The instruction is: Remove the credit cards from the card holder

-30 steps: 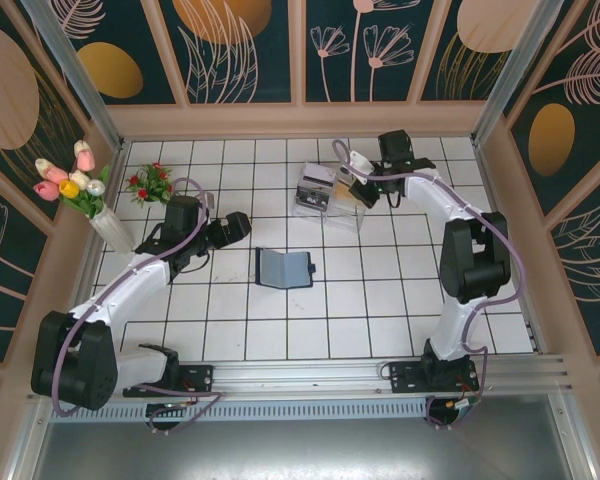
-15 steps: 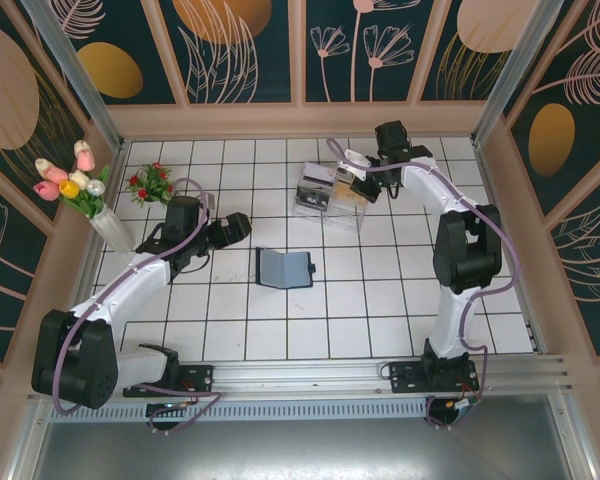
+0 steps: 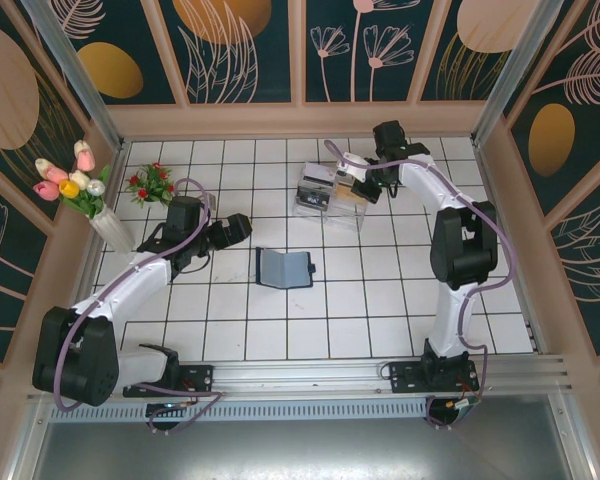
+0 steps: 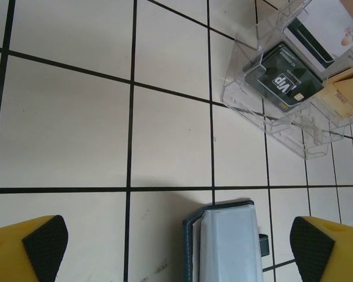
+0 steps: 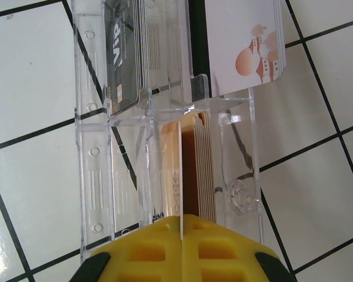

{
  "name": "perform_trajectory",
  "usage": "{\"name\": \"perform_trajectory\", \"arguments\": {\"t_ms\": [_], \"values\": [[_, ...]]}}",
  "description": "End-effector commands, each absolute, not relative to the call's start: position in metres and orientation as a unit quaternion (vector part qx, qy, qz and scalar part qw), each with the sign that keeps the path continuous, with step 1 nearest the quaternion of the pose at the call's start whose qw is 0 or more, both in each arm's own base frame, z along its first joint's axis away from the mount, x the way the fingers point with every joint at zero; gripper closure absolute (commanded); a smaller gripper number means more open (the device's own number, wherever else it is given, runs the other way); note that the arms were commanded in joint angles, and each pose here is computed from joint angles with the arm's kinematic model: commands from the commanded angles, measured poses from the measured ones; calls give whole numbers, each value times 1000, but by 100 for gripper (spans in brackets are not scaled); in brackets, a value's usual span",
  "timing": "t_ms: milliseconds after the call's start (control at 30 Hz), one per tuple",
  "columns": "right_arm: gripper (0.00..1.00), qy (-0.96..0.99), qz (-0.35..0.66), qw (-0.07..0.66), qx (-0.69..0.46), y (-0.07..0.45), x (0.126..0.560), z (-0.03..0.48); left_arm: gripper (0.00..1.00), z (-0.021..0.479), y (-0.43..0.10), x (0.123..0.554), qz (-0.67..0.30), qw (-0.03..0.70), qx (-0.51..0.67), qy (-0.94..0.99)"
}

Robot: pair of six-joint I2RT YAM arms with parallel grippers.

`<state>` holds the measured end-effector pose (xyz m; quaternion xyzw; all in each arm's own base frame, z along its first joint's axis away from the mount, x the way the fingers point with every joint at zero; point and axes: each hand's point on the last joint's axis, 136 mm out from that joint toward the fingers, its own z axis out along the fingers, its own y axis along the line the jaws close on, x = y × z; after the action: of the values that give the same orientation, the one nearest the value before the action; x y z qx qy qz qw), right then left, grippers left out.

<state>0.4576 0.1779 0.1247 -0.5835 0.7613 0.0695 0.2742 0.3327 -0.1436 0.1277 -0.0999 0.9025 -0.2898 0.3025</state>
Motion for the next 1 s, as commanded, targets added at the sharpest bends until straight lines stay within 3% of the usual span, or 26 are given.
{"name": "perform_trajectory", "arguments": {"t_ms": [0,267,633,967], "values": [[99,761,66,258,-591,176,459,121,1,126,-145,333,-293,299,-89,904],[86,765,56,270,-582,180,467,121,1,127,-146,332,-297,300,-86,902],[78,764,62,294,-571,186,471,133,2,126,-147,330,-301,298,-84,902],[78,760,69,346,-546,192,473,169,1,125,-145,329,-296,297,-87,903]]}}
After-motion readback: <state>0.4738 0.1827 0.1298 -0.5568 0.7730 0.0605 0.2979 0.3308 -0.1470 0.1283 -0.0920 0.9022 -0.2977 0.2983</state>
